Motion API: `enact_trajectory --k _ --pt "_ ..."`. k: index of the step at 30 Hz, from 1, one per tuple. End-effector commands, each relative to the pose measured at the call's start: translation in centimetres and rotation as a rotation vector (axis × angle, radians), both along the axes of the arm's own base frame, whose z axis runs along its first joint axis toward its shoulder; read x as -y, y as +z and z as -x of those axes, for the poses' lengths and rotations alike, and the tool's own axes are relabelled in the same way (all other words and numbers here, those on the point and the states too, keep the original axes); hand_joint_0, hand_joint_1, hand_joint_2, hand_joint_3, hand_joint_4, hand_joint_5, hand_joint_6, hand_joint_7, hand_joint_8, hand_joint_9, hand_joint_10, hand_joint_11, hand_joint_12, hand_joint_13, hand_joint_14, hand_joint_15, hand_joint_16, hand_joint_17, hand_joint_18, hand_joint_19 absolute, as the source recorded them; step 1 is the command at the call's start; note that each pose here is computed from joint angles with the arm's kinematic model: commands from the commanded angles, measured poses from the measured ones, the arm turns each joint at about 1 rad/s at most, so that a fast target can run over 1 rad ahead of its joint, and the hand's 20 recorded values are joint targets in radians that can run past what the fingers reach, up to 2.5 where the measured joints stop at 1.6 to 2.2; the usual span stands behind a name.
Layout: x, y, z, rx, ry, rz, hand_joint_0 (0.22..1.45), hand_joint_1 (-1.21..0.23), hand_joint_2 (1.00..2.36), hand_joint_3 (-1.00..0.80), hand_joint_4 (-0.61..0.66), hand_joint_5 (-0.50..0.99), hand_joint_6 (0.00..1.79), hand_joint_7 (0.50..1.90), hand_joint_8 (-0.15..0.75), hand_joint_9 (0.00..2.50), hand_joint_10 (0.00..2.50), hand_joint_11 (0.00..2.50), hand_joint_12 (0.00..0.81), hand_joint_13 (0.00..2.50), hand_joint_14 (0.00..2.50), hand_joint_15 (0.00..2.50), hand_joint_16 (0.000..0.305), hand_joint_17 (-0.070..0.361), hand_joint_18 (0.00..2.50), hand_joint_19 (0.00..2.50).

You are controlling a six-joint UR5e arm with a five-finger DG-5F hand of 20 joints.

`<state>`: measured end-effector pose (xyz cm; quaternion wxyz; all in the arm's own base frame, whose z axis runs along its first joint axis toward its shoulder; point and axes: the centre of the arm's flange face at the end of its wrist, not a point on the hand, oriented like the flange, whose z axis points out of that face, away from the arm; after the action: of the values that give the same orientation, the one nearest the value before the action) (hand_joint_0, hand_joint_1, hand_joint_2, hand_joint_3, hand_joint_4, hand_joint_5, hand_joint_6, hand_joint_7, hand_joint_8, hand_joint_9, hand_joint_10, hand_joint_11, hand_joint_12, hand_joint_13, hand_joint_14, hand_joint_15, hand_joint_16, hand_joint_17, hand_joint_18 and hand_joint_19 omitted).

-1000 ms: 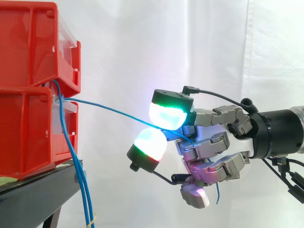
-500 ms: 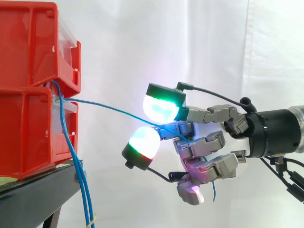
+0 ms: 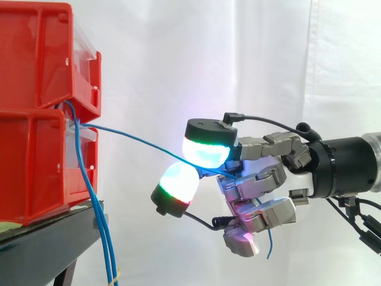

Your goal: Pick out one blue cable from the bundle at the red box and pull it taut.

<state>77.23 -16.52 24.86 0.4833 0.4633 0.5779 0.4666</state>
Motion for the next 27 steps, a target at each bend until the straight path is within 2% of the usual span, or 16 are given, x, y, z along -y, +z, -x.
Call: enact_trajectory --k 1,2,4,7,11,16,18,19,21,24,26,27 --pt "-0.04 0.02 -0.02 0.0 0.001 0.0 0.59 -0.61 1.01 -0.21 0.07 -0.16 0.88 0.7 0.257 1.36 1.08 1.41 0.399 1.45 0.01 1.4 0.065 0.146 0.94 0.85" --pt "-0.04 0.02 -0.02 0.0 0.001 0.0 0.59 -0.61 1.01 -0.21 0.07 -0.16 0.88 0.7 0.254 1.35 1.05 1.42 0.405 1.43 0.01 1.39 0.064 0.145 0.93 0.84" --pt "-0.04 0.02 -0.02 0.0 0.001 0.0 0.56 -0.63 1.01 -0.3 0.04 -0.17 0.87 0.76 0.212 1.34 0.84 1.59 0.348 1.36 0.01 1.4 0.056 0.126 0.84 0.88" --pt "-0.04 0.02 -0.02 0.0 0.001 0.0 0.56 -0.57 1.01 -0.41 0.04 -0.16 0.87 0.75 0.207 1.35 0.79 1.58 0.347 1.35 0.01 1.38 0.055 0.125 0.84 0.88" --pt "-0.16 0.02 -0.04 0.0 0.002 0.0 0.58 -0.49 1.01 -0.43 0.03 -0.16 0.87 0.76 0.203 1.41 0.63 1.64 0.343 1.34 0.02 1.36 0.053 0.12 0.83 0.89" --pt "-0.04 0.02 -0.02 0.0 0.001 0.0 0.59 -0.48 1.01 -0.39 0.03 -0.15 0.87 0.76 0.197 1.43 0.57 1.68 0.341 1.34 0.02 1.36 0.053 0.118 0.83 0.9" --pt "-0.04 0.02 -0.02 0.0 0.001 -0.001 0.55 -0.47 1.0 -0.44 0.04 -0.15 0.87 0.76 0.21 1.44 0.57 1.68 0.355 1.35 0.02 1.34 0.054 0.122 0.84 0.89" --pt "-0.04 0.02 -0.02 0.0 0.001 -0.001 0.53 -0.41 1.0 -0.5 0.05 -0.15 0.87 0.76 0.221 1.44 0.55 1.66 0.369 1.35 0.02 1.33 0.056 0.126 0.84 0.89" --pt "-0.16 0.02 -0.04 0.0 0.002 -0.003 0.51 -0.31 1.0 -0.5 0.05 -0.15 0.87 0.76 0.233 1.45 0.52 1.65 0.38 1.35 0.02 1.32 0.058 0.131 0.84 0.88" --pt "-0.16 0.02 -0.04 0.0 0.002 -0.003 0.53 -0.17 1.0 -0.5 0.04 -0.15 0.87 0.76 0.213 1.46 0.44 1.67 0.367 1.33 0.02 1.32 0.056 0.127 0.82 0.89" --pt "-0.04 -0.1 -0.03 -0.001 0.0 -0.003 0.56 -0.2 1.0 -0.5 0.03 -0.15 0.87 0.77 0.203 1.47 0.39 1.7 0.353 1.33 0.02 1.31 0.054 0.122 0.81 0.9" --pt "-0.04 -0.1 -0.03 -0.001 0.0 -0.003 0.58 -0.27 1.0 -0.45 0.03 -0.15 0.87 0.77 0.192 1.49 0.32 1.74 0.348 1.34 0.02 1.32 0.053 0.119 0.81 0.9"
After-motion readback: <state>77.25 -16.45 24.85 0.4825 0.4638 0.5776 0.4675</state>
